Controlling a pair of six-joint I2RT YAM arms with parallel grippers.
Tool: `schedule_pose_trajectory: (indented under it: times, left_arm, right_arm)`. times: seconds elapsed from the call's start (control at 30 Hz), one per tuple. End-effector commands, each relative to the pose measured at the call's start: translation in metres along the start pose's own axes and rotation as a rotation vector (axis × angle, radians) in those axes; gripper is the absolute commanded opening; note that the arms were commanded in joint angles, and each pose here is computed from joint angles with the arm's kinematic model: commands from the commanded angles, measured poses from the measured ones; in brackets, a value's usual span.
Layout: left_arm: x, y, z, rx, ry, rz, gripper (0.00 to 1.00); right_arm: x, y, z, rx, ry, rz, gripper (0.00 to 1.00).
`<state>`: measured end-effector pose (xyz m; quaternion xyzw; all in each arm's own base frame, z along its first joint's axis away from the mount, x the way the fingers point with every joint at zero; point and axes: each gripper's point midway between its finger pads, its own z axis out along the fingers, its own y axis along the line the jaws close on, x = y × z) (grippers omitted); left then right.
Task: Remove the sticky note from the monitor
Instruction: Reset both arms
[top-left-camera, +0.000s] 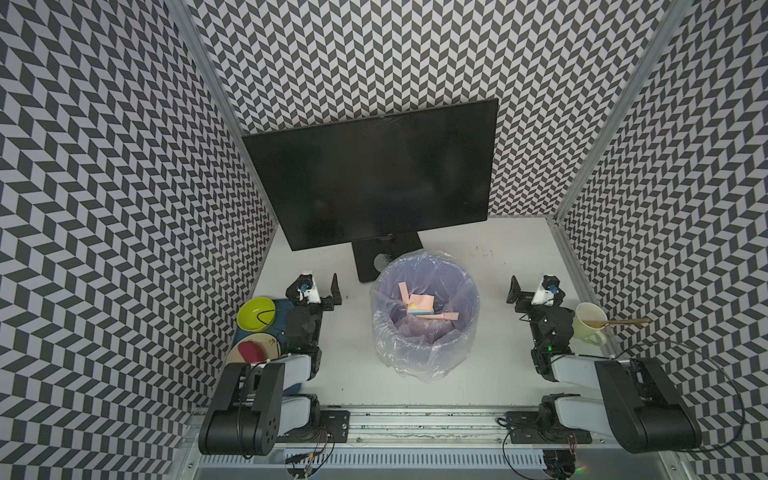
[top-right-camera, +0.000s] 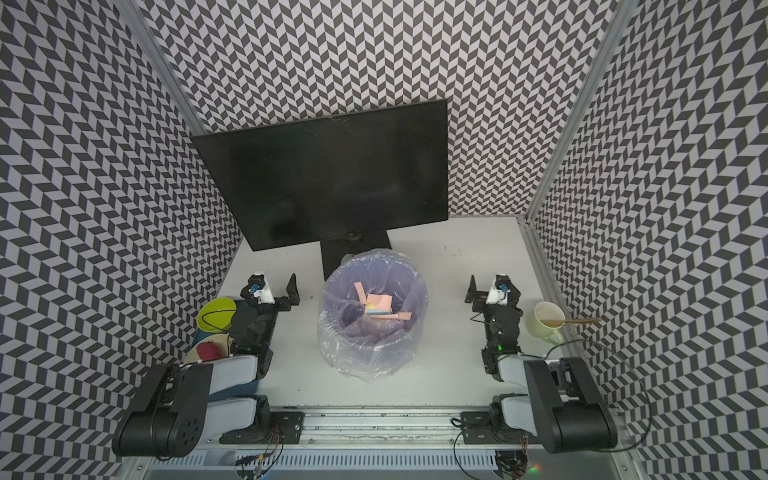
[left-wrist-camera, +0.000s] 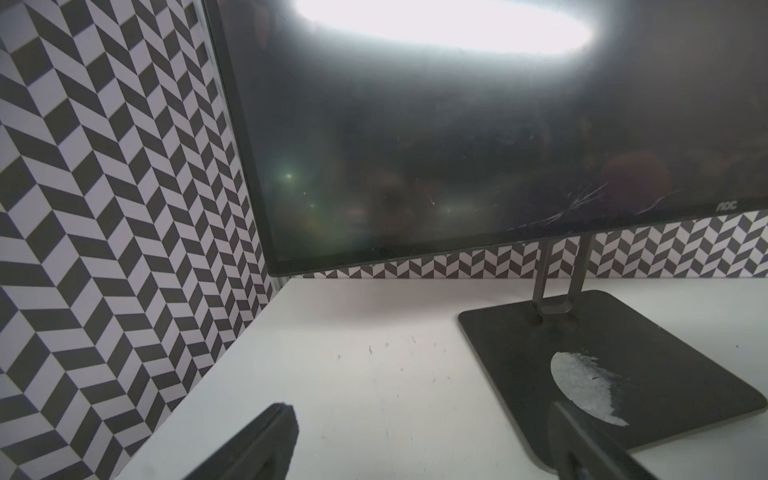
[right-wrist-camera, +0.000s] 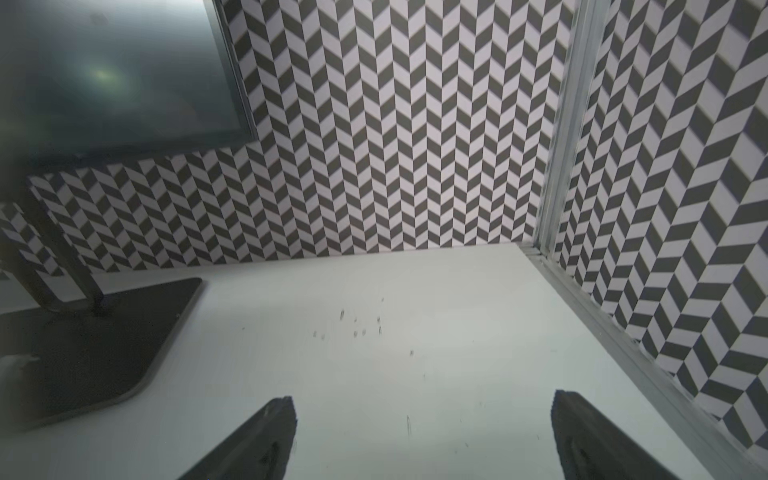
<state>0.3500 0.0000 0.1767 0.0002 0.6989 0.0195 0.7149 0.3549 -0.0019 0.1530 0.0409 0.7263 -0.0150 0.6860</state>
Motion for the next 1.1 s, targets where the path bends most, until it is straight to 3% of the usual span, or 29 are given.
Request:
schedule_pose_trajectory:
  times: [0.0,0.4,0.6,1.07]
  left_arm:
    - [-0.006,0.000,0.006,-0.007,-0.018,0.001,1.00]
    - [0.006,-0.003,0.016,0.010,0.014,0.000,1.00]
    - [0.018,0.024,0.027,-0.166,0.065,-0.057,1.00]
    - [0.021,0.020,0.028,-0.162,0.068,-0.039,1.00]
  right_arm:
    - [-0.017,0.003,0.023,0.001,-0.032,0.004,0.99]
    - [-0.011,-0.004,0.021,0.038,-0.052,0.019,0.99]
    - [-0.010,-0.005,0.021,0.045,-0.050,0.022,0.99]
    - [-0.010,-0.005,0.022,0.045,-0.048,0.020,0.99]
